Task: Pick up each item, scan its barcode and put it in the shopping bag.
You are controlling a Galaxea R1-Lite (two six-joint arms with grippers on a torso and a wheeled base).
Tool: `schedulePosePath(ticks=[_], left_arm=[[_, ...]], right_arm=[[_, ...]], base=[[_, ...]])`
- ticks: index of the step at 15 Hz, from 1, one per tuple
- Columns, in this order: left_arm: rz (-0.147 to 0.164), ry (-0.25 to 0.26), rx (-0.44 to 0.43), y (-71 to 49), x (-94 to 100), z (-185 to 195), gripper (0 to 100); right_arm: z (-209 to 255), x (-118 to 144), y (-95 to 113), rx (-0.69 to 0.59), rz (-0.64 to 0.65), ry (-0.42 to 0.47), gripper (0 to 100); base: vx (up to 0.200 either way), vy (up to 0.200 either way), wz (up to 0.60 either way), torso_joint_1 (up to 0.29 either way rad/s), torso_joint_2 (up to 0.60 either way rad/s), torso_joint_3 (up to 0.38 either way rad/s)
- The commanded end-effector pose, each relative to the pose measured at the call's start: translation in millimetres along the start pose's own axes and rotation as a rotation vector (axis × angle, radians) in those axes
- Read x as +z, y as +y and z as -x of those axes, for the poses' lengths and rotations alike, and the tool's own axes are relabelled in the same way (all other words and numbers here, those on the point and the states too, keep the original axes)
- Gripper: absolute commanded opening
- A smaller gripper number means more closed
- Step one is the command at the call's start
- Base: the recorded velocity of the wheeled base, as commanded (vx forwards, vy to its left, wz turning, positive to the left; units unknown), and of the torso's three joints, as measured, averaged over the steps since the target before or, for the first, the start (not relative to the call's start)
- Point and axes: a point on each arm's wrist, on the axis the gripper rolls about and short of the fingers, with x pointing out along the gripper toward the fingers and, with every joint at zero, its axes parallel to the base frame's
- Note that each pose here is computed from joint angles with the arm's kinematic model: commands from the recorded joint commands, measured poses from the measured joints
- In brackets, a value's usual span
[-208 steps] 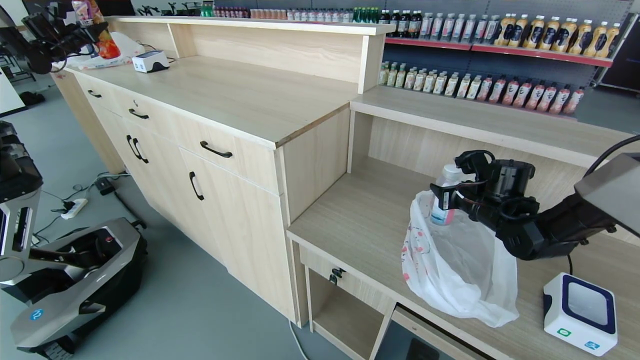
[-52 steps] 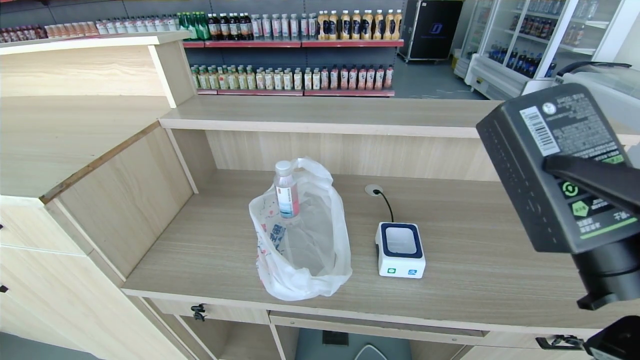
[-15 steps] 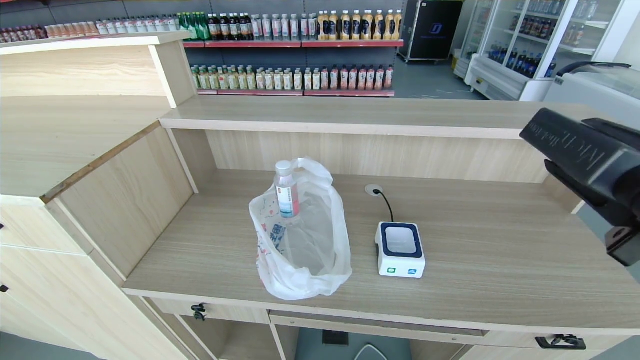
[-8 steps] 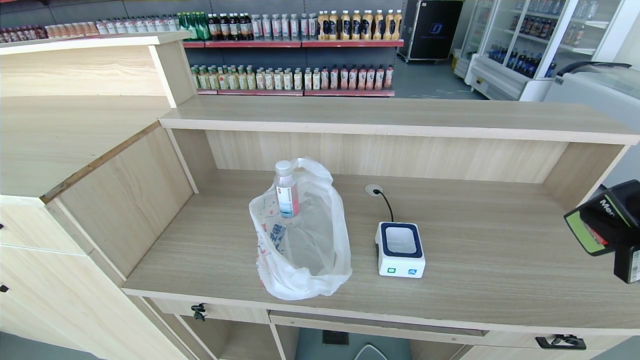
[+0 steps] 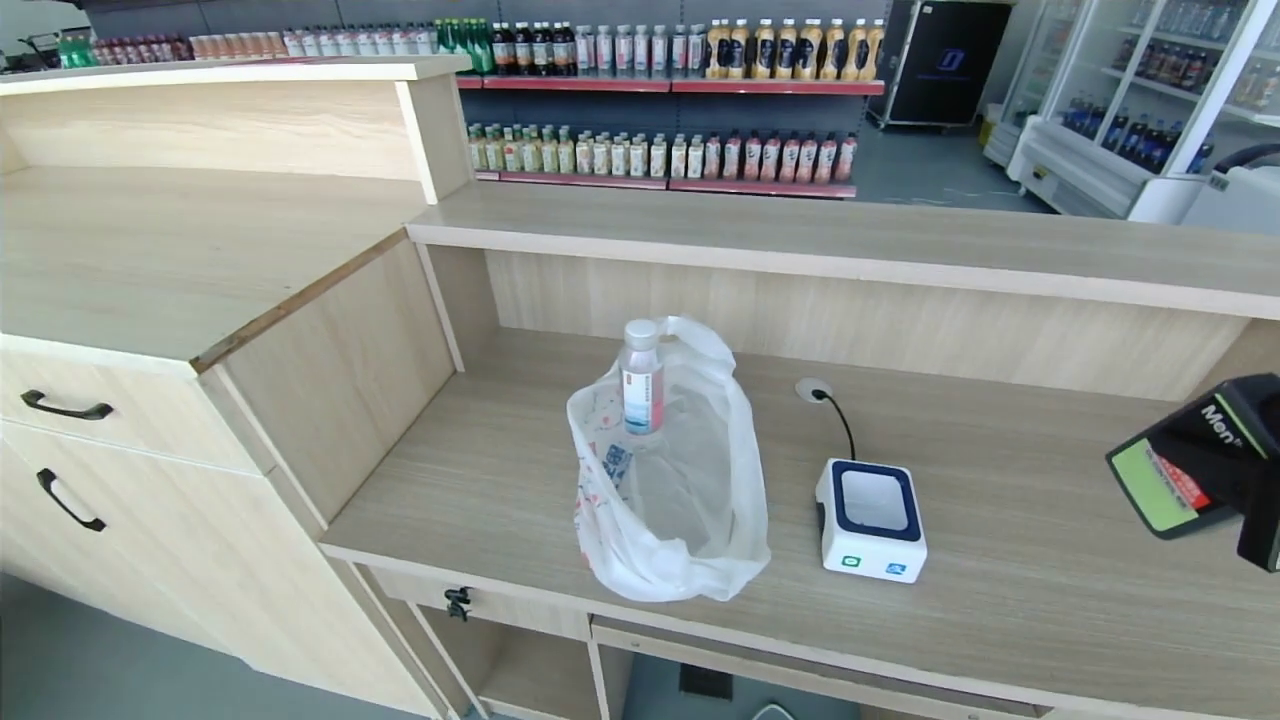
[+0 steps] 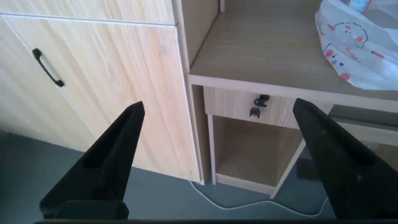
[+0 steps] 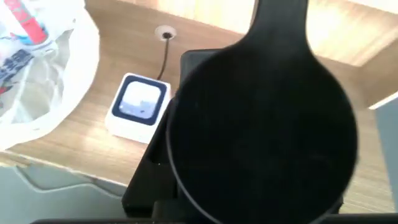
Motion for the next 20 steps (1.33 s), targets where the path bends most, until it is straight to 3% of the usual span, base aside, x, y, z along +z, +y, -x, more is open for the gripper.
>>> schedulePosePath(ticks=[1,4,6,12,16,20], left_arm=[[0.000,0.002,0.001,0.0,0.0,0,100],[0.000,0.002,0.001,0.0,0.0,0,100],[0.000,0.002,0.001,0.0,0.0,0,100],[0.000,0.002,0.001,0.0,0.0,0,100],[0.000,0.002,0.001,0.0,0.0,0,100],[0.000,0.002,0.001,0.0,0.0,0,100]], right_arm=[[3,20,-2,0.058,-0.096,0.042,0],[-29,25,-9,0.059,-0.217,0.165,0],[-65,10,-29,0.082,-0.316,0.262,0],[-98,-28,-95,0.268,-0.553,0.313,0],[-99,-50,-112,0.322,-0.656,0.350,0],[-100,-71,-112,0.345,-0.655,0.397,0]], base=[[0.000,0.000,0.60,0.007,0.00,0.002],[0.000,0.000,0.60,-0.004,0.00,0.006],[0.000,0.000,0.30,0.001,0.00,-0.001],[0.000,0.000,0.00,0.000,0.00,0.000],[0.000,0.000,0.00,0.000,0.00,0.000],[0.000,0.000,0.00,0.000,0.00,0.000]])
